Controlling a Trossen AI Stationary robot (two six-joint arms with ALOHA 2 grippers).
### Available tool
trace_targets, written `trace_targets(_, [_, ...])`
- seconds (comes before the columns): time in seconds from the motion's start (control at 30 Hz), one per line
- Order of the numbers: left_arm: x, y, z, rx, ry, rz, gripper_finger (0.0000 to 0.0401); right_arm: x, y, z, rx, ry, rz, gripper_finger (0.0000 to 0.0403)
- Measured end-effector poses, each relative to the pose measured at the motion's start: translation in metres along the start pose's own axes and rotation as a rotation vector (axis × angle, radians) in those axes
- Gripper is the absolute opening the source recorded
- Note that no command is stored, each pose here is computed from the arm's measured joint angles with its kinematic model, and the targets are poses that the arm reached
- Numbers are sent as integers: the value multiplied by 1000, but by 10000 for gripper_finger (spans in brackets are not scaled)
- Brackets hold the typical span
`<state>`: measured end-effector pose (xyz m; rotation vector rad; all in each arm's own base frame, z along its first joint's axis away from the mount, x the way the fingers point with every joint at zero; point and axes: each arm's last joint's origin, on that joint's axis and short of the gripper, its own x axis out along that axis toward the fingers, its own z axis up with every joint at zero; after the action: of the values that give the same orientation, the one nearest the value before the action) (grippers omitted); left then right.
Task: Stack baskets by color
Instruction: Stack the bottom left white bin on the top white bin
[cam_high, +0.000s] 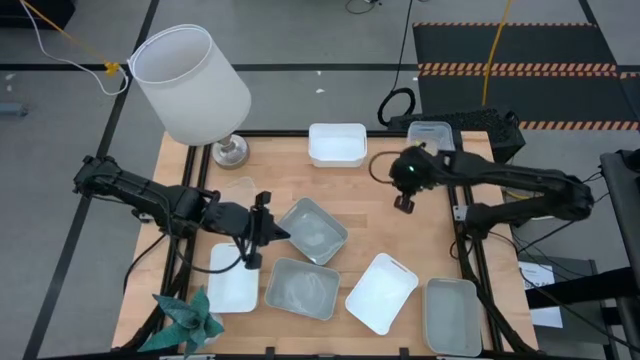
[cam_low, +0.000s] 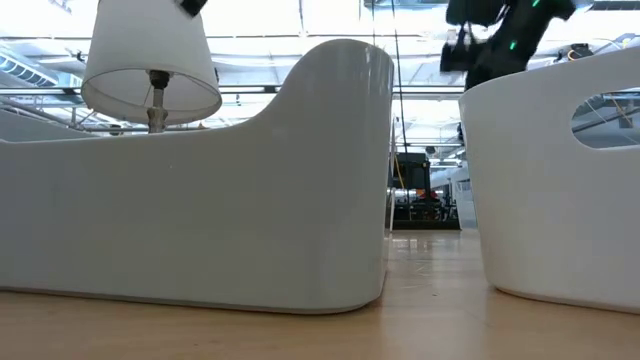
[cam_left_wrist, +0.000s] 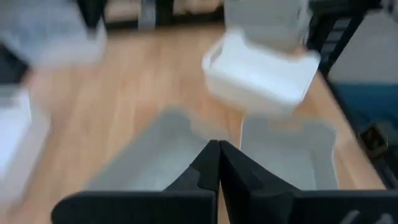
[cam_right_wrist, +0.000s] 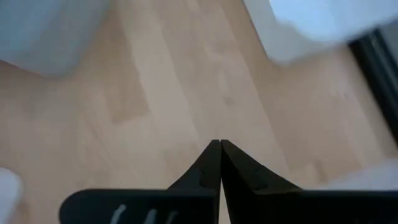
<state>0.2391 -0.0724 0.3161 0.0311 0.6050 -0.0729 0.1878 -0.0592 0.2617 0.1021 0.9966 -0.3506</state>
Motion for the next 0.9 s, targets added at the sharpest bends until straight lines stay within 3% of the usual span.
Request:
trace_targets(0.17, [-4,1,-15,-122,176,46,12,-21,27,-4,-31,-98,34,0])
trace_targets(0.33, [-7,-9,-21,-170,218,35,12,-32,49,-10,-101,-129,119,0])
trace_targets(0.6, [-6,-39,-27,-128,235,-48,12,-40,71,-19,-195,-130,203,0])
trace_targets(0.9, [25,-70,-39,-27,298,-77,12,-44,81,-24,-224,-117,241,0])
